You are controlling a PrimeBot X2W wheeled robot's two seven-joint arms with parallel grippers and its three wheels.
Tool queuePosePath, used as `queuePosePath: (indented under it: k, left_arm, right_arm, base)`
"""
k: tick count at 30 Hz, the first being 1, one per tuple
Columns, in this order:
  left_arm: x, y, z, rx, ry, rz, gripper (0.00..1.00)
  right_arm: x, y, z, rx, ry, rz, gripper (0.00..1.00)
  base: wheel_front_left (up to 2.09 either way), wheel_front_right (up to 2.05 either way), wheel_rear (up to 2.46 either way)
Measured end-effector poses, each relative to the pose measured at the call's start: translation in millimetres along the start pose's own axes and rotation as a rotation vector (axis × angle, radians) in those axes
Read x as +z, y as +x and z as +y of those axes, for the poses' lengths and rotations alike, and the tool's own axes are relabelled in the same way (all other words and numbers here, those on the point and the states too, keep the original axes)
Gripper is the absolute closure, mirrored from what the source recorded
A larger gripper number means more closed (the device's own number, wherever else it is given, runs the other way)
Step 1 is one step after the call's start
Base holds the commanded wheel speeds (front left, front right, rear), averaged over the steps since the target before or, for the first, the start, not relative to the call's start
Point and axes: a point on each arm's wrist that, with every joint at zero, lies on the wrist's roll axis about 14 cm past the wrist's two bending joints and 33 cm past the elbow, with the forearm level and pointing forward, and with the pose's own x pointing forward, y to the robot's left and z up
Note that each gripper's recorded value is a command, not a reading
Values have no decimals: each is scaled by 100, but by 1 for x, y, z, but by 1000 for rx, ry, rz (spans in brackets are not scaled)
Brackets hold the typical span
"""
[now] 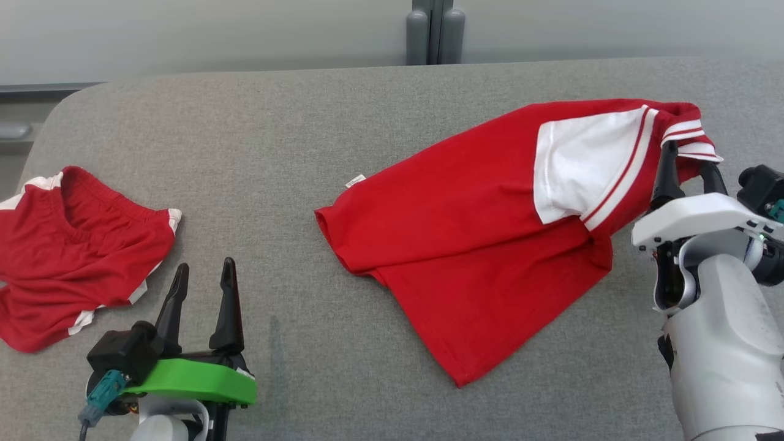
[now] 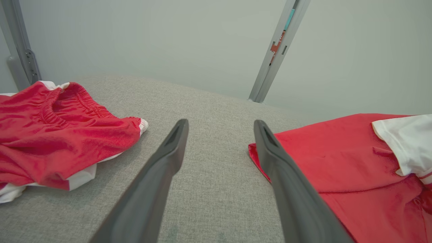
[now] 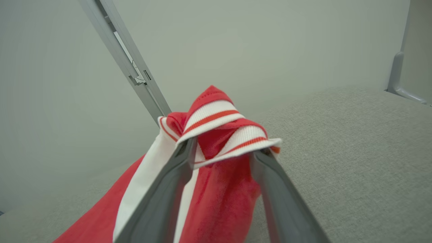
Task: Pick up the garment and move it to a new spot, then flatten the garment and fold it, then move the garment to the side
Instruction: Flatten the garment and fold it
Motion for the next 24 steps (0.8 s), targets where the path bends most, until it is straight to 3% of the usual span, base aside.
queuePosePath:
  k: [6,13,24]
  left_arm:
    - [4,-3,-5,-12,-1,-10,0]
    - [7,-9,-12,-29,-7,-21,0]
    - [6,-6,-13,-32,-12,-19,0]
  right_arm:
    - [-9,-27,-19,-12,-149,30,0]
    - [-31,-67,-50,-69,-204,160,0]
    - [-41,-74,12,135,-263,228,0]
  base:
    - [0,0,0]
    - [0,0,0]
    - [0,0,0]
